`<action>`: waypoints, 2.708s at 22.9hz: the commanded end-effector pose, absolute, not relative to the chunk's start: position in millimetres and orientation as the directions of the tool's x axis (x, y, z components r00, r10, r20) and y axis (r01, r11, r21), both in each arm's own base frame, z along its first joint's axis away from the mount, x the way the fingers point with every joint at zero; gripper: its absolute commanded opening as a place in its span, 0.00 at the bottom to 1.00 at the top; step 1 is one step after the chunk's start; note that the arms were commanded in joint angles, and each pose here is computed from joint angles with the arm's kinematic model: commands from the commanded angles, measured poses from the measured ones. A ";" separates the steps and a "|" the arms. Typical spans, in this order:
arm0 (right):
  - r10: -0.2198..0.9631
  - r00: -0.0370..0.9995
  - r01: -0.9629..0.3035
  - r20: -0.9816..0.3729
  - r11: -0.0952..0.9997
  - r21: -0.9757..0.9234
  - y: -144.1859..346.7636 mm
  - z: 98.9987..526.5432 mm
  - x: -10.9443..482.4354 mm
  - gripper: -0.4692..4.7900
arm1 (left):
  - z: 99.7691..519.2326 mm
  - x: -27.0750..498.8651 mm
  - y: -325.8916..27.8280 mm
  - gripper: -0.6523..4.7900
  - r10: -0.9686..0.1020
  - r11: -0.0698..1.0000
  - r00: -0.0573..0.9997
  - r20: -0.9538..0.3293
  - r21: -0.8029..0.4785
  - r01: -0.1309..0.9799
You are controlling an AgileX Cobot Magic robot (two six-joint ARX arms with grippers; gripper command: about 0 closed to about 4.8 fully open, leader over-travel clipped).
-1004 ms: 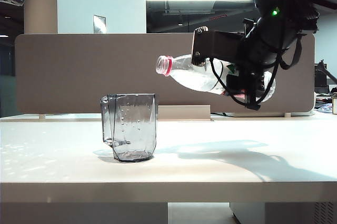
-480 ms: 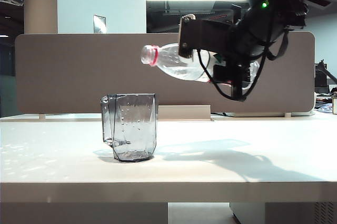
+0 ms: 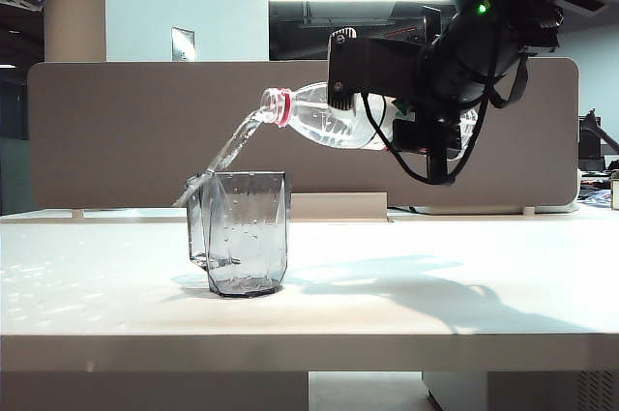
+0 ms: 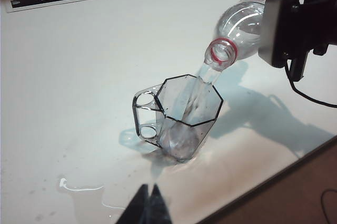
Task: Pick up the mineral water bottle on the table and pour water into the mug until it's half full.
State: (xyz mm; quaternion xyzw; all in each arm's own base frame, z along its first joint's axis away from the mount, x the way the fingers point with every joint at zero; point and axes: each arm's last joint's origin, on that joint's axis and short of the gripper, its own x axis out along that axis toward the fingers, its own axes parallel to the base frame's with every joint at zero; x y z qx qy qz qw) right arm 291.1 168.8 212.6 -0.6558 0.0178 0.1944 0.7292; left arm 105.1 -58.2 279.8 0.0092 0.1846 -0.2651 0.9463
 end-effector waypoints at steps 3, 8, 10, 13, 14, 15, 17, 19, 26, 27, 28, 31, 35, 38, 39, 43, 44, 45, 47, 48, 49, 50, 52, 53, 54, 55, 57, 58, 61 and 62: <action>0.265 0.946 -0.219 -0.185 0.104 -0.970 172.2 235.5 297.2 0.47 | 282.3 105.2 -58.2 0.11 -0.501 0.859 0.797 -0.337 -0.079 0.506; 0.261 0.950 -0.209 -0.174 0.113 -0.971 172.4 244.3 301.7 0.47 | 282.3 105.2 -58.2 0.11 -0.500 0.859 0.797 -0.337 -0.079 0.506; 0.260 0.949 -0.211 -0.177 0.112 -0.971 172.2 244.0 301.8 0.47 | 282.3 105.2 -58.2 0.11 -0.501 0.859 0.797 -0.337 -0.079 0.506; 0.252 0.948 -0.224 -0.193 0.103 -0.969 170.3 242.4 302.5 0.47 | 282.3 105.3 -58.2 0.11 -0.500 0.859 0.797 -0.337 -0.079 0.506; 0.251 0.947 -0.229 -0.198 0.100 -0.968 170.2 241.8 302.4 0.47 | 282.3 105.2 -58.2 0.11 -0.501 0.859 0.797 -0.338 -0.079 0.506; 0.250 0.947 -0.232 -0.201 0.099 -0.968 170.2 241.5 302.3 0.47 | 282.3 105.2 -58.2 0.11 -0.500 0.859 0.797 -0.338 -0.079 0.506; 0.249 0.946 -0.235 -0.206 0.095 -0.967 170.1 241.1 302.3 0.47 | 282.3 105.2 -58.2 0.11 -0.500 0.859 0.797 -0.337 -0.079 0.506; 0.249 0.947 -0.233 -0.205 0.088 -0.968 170.0 241.1 302.3 0.47 | 282.3 105.2 -58.2 0.11 -0.501 0.859 0.797 -0.337 -0.079 0.506; 0.226 0.951 -0.224 -0.210 0.035 -0.974 169.3 240.5 302.4 0.47 | 282.3 105.2 -58.2 0.11 -0.500 0.859 0.797 -0.337 -0.079 0.506; 0.226 0.951 -0.224 -0.210 0.035 -0.974 169.2 240.5 302.4 0.47 | 282.3 105.2 -58.2 0.11 -0.500 0.859 0.797 -0.337 -0.079 0.506; 0.223 0.952 -0.221 -0.210 0.026 -0.975 169.0 240.6 302.5 0.47 | 282.3 105.2 -58.2 0.11 -0.500 0.859 0.797 -0.337 -0.079 0.506; 0.223 0.952 -0.216 -0.209 0.008 -0.976 169.0 240.7 302.6 0.47 | 282.3 105.2 -58.2 0.11 -0.500 0.859 0.797 -0.338 -0.079 0.506; 0.200 0.958 -0.213 -0.207 0.008 -0.977 168.2 240.8 302.8 0.47 | 282.3 105.2 -58.2 0.11 -0.501 0.859 0.797 -0.337 -0.079 0.506; 0.179 0.962 -0.209 -0.205 0.005 -0.978 166.9 240.9 303.4 0.47 | 282.3 105.2 -58.2 0.11 -0.500 0.859 0.797 -0.337 -0.079 0.506; 0.176 0.963 -0.208 -0.206 -0.003 -0.978 165.9 240.9 303.9 0.47 | 282.3 105.2 -58.2 0.11 -0.500 0.859 0.797 -0.337 -0.079 0.506; 0.170 0.965 -0.204 -0.202 -0.008 -0.979 163.7 241.2 305.2 0.47 | 282.3 105.2 -58.2 0.11 -0.500 0.859 0.797 -0.337 -0.079 0.506; 0.170 0.965 -0.201 -0.199 -0.007 -0.980 163.6 241.4 305.3 0.47 | 282.3 105.2 -58.2 0.11 -0.500 0.859 0.797 -0.337 -0.079 0.506; 0.170 0.966 -0.198 -0.196 -0.005 -0.980 163.7 241.9 305.4 0.47 | 282.3 105.2 -58.2 0.11 -0.501 0.859 0.797 -0.337 -0.079 0.506; 0.172 0.967 -0.189 -0.186 0.001 -0.982 163.8 242.9 305.6 0.47 | 282.3 105.2 -58.2 0.11 -0.501 0.859 0.797 -0.338 -0.079 0.506; 0.173 0.968 -0.185 -0.182 0.002 -0.983 163.9 243.2 305.6 0.47 | 282.3 105.2 -58.2 0.11 -0.501 0.859 0.797 -0.337 -0.079 0.506; 0.173 0.969 -0.181 -0.178 0.004 -0.983 163.9 243.7 305.7 0.47 | 282.3 105.2 -58.2 0.11 -0.500 0.859 0.797 -0.337 -0.079 0.506; 0.176 0.968 -0.181 -0.178 0.004 -0.983 164.0 243.7 305.7 0.47 | 282.3 105.2 -58.2 0.11 -0.500 0.859 0.797 -0.338 -0.079 0.506; 0.176 0.968 -0.181 -0.178 0.004 -0.983 164.0 243.7 305.7 0.47 | 282.3 105.2 -58.2 0.11 -0.501 0.859 0.797 -0.337 -0.079 0.506; 0.176 0.968 -0.181 -0.178 0.004 -0.983 164.0 243.7 305.7 0.47 | 282.3 105.2 -58.2 0.11 -0.501 0.859 0.797 -0.338 -0.079 0.506; 0.176 0.968 -0.181 -0.178 0.004 -0.983 164.0 243.7 305.7 0.47 | 282.3 105.2 -58.2 0.11 -0.501 0.859 0.797 -0.337 -0.079 0.506; 0.176 0.968 -0.181 -0.178 0.004 -0.983 164.0 243.7 305.7 0.47 | 282.3 105.2 -58.2 0.11 -0.500 0.859 0.797 -0.337 -0.079 0.506; 0.176 0.968 -0.181 -0.178 0.004 -0.983 164.0 243.7 305.7 0.47 | 282.3 105.2 -58.2 0.11 -0.500 0.859 0.797 -0.337 -0.079 0.506; 0.175 0.968 -0.181 -0.178 0.004 -0.983 164.0 243.7 305.7 0.47 | 282.3 105.2 -58.2 0.11 -0.500 0.859 0.797 -0.337 -0.079 0.506; 0.173 0.969 -0.175 -0.178 -0.030 -0.984 163.9 243.7 305.7 0.47 | 282.3 105.2 -58.2 0.11 -0.500 0.859 0.797 -0.337 -0.079 0.506; 0.173 0.969 -0.173 -0.177 -0.039 -0.984 163.9 243.7 305.7 0.47 | 282.3 105.2 -58.2 0.11 -0.500 0.859 0.797 -0.337 -0.079 0.506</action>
